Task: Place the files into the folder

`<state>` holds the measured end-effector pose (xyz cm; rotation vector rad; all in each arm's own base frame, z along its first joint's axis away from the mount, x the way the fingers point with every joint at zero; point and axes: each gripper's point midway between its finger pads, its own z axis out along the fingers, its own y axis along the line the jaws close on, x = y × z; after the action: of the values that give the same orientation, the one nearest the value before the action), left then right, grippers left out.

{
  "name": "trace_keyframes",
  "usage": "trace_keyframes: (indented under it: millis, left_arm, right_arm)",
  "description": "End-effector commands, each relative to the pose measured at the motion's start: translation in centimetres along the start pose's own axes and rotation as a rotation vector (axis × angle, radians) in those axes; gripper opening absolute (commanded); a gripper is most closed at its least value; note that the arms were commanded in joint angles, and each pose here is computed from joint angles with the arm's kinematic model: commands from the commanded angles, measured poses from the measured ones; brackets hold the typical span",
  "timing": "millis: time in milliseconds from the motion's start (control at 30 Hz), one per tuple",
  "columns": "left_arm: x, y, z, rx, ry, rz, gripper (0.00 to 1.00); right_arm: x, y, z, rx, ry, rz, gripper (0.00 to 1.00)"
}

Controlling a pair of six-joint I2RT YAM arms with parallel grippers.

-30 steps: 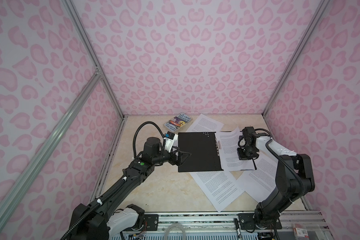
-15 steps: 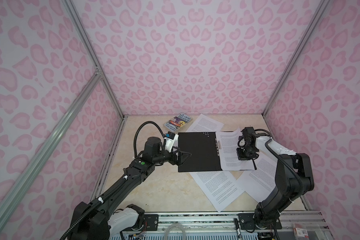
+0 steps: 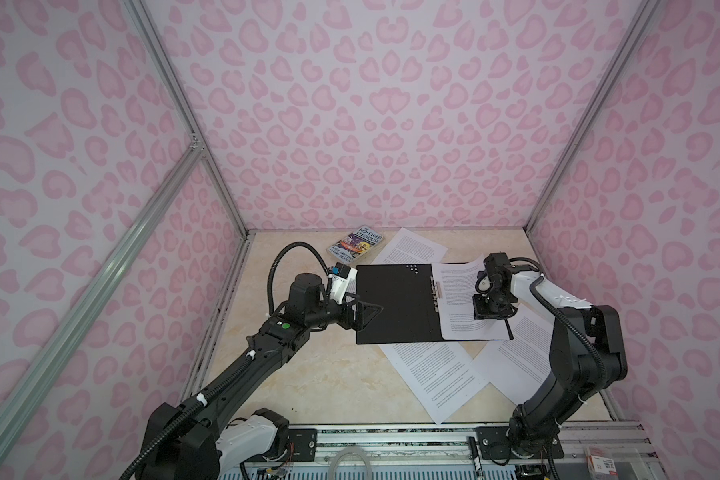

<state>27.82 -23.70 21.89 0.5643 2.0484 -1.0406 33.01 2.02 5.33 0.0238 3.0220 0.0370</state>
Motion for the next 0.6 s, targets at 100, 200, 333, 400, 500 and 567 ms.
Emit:
trace_keyframes:
  millis: [100, 200, 333, 400, 500, 567]
  left_arm:
    - [-0.8, -0.1, 0.0, 0.006, -0.017, 0.014, 0.97]
    - [-0.8, -0.1, 0.0, 0.005, -0.018, 0.012, 0.97]
    - [-0.8, 0.2, 0.0, -0.003, -0.019, 0.008, 0.97]
    - [-0.9, 0.4, 0.0, -0.014, -0.022, 0.005, 0.97]
    - [-0.9, 1.0, 0.0, -0.033, -0.023, -0.003, 0.97]
    - [-0.9, 1.8, 0.0, -0.065, -0.029, -0.019, 0.97]
  right_arm:
    - [-0.1, -1.4, -0.4, 0.044, -0.005, 0.061, 0.99]
    - [-0.4, -2.6, -1.2, 0.106, -0.035, 0.081, 0.99]
    - [-1.1, -3.8, -2.5, 0.154, -0.07, 0.132, 0.99]
    - [-1.6, -4.1, -3.6, 0.164, -0.097, 0.156, 0.99]
    - [-2.8, -4.6, -5.8, 0.189, -0.186, 0.177, 0.99]
    - [-3.5, -5.3, -7.2, 0.2, -0.262, 0.25, 0.99]
